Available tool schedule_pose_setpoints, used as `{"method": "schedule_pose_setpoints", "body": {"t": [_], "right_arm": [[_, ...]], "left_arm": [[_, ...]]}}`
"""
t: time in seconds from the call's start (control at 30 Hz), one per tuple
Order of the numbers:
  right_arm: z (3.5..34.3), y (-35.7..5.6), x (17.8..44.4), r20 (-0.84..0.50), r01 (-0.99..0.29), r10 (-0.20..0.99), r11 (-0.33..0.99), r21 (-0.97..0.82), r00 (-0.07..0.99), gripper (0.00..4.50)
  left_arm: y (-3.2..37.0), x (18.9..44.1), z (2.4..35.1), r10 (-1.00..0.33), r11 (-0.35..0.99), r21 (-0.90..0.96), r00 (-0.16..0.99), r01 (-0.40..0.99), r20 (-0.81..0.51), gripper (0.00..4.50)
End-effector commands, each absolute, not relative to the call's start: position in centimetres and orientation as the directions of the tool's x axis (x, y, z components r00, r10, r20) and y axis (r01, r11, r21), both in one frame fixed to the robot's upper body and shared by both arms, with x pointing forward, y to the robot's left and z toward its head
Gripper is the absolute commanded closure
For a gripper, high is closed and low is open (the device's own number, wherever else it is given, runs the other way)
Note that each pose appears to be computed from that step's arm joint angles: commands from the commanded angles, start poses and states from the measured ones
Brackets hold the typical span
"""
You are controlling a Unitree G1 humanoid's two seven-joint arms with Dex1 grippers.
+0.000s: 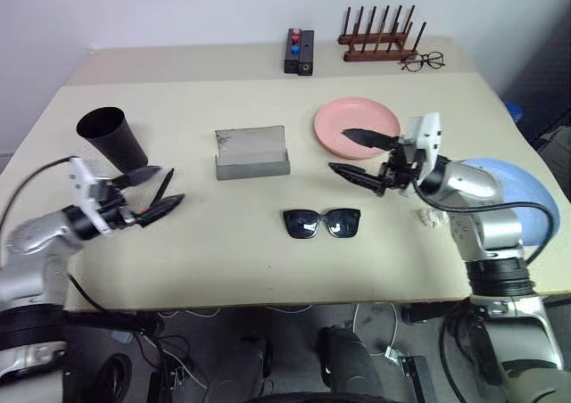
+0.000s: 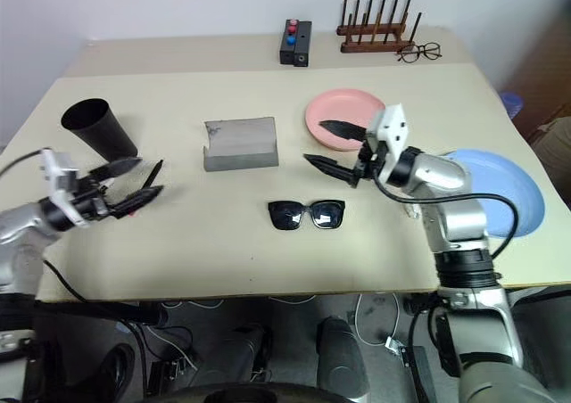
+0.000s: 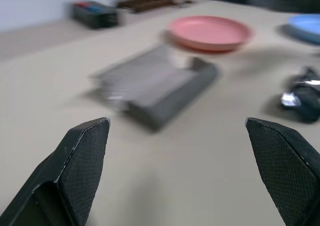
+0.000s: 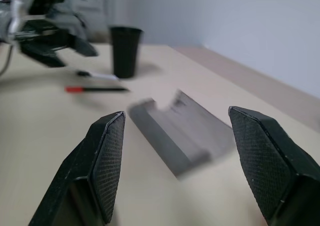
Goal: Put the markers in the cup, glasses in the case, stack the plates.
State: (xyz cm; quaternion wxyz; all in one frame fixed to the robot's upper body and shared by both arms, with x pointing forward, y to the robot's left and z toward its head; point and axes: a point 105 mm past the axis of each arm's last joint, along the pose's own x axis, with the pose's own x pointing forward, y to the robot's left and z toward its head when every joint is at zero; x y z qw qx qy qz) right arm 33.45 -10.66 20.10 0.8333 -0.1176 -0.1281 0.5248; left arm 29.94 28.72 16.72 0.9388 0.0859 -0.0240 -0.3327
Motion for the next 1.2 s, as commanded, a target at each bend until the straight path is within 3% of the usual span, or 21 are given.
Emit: {"method": "schedule_pose_setpoints", "body": {"t": [0.03, 0.2, 0.43, 0.77, 1.07, 1.2], "right_arm": [[21.1, -8.8, 33.0, 0.095, -0.823, 0.907, 0.413, -0.388, 0.41, 1.17], [19.8, -7.1, 33.3, 0.068, -0.834, 0.897, 0.433, -0.341, 0.438, 1.17], [20.0, -5.8, 32.8, 0.073, -0.838, 0.894, 0.442, -0.32, 0.443, 1.17], [19.3, -6.1, 32.3, 0.084, -0.821, 0.875, 0.477, -0.313, 0.476, 1.17], [19.2, -6.9, 32.4, 0.079, -0.798, 0.856, 0.506, -0.327, 0.51, 1.17], [19.1, -7.2, 32.6, 0.076, -0.79, 0.848, 0.517, -0.33, 0.524, 1.1]], "left_arm": [[30.8, 30.0, 18.9, -0.502, 0.841, 0.238, 0.865, 0.485, 0.009, 0.0], [32.8, 30.4, 19.0, -0.411, 0.893, 0.181, 0.911, 0.412, -0.046, 0.0], [37.5, 31.8, 15.6, -0.156, 0.964, 0.157, 0.936, 0.214, -0.315, 0.0], [37.0, 34.1, 13.8, -0.155, 0.967, 0.107, 0.868, 0.231, -0.471, 0.0], [36.6, 33.6, 10.9, -0.193, 0.953, 0.068, 0.768, 0.294, -0.61, 0.0], [36.2, 33.0, 10.4, -0.221, 0.954, 0.017, 0.737, 0.3, -0.639, 1.3]]}}
